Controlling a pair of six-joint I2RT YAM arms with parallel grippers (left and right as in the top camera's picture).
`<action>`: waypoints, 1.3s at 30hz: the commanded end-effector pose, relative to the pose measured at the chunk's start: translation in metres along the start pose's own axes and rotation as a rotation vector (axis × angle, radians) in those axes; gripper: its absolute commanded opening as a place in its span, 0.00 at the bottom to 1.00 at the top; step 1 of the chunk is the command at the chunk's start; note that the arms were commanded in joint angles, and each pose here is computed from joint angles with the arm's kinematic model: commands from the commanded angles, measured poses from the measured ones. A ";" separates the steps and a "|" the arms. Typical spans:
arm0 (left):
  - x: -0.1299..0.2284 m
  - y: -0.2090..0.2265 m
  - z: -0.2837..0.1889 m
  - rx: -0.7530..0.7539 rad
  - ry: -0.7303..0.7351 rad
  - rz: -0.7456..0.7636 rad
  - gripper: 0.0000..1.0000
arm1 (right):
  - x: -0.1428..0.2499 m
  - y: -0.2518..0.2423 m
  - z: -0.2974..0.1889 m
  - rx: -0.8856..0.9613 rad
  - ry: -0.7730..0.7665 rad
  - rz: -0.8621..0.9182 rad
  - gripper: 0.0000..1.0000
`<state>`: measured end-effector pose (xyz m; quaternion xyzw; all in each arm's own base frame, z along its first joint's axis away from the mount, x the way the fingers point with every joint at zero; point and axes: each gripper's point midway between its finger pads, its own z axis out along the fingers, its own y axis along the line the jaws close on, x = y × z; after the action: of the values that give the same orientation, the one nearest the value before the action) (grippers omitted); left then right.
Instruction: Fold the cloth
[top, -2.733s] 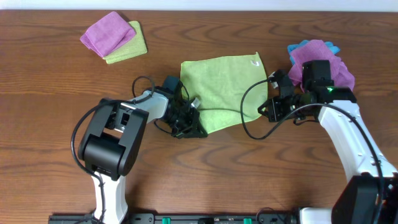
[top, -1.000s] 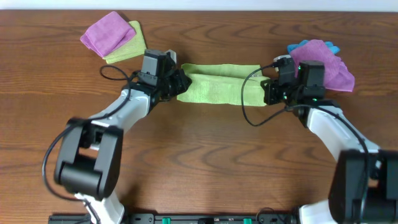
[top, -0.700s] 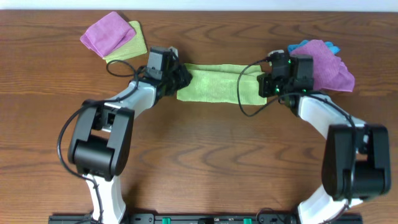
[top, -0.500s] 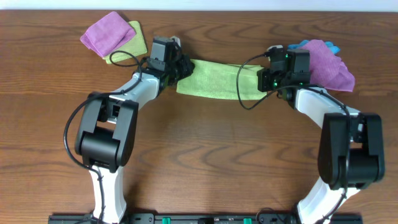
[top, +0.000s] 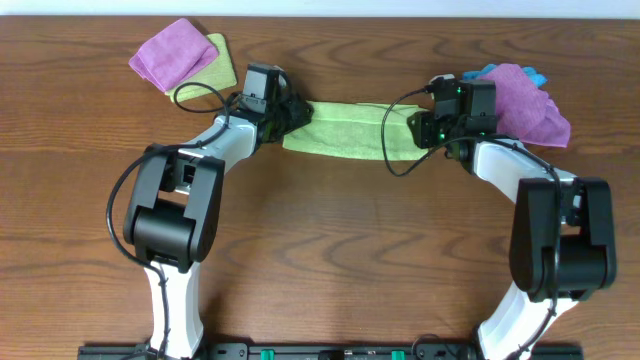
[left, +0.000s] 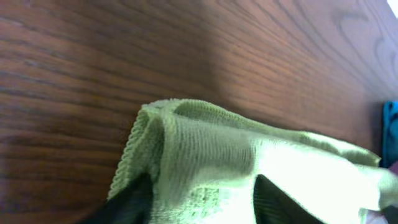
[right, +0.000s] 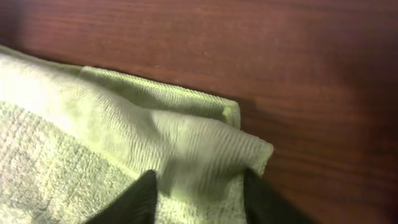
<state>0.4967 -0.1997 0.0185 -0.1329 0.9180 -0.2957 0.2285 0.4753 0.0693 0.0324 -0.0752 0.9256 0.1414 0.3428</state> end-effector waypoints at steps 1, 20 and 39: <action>-0.007 0.007 0.002 -0.022 -0.014 0.006 0.58 | -0.003 0.003 0.001 -0.009 0.002 0.004 0.53; -0.051 -0.047 -0.073 0.088 -0.135 0.038 0.71 | -0.040 0.033 -0.083 -0.044 -0.054 0.119 0.99; 0.003 -0.015 -0.004 -0.013 -0.005 -0.029 0.06 | -0.005 0.006 -0.050 -0.170 0.064 0.464 0.99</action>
<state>0.4912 -0.2172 0.0497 -0.1377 0.9115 -0.3098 0.2328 0.4446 0.0513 0.0775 0.0954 0.9189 0.2601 0.2808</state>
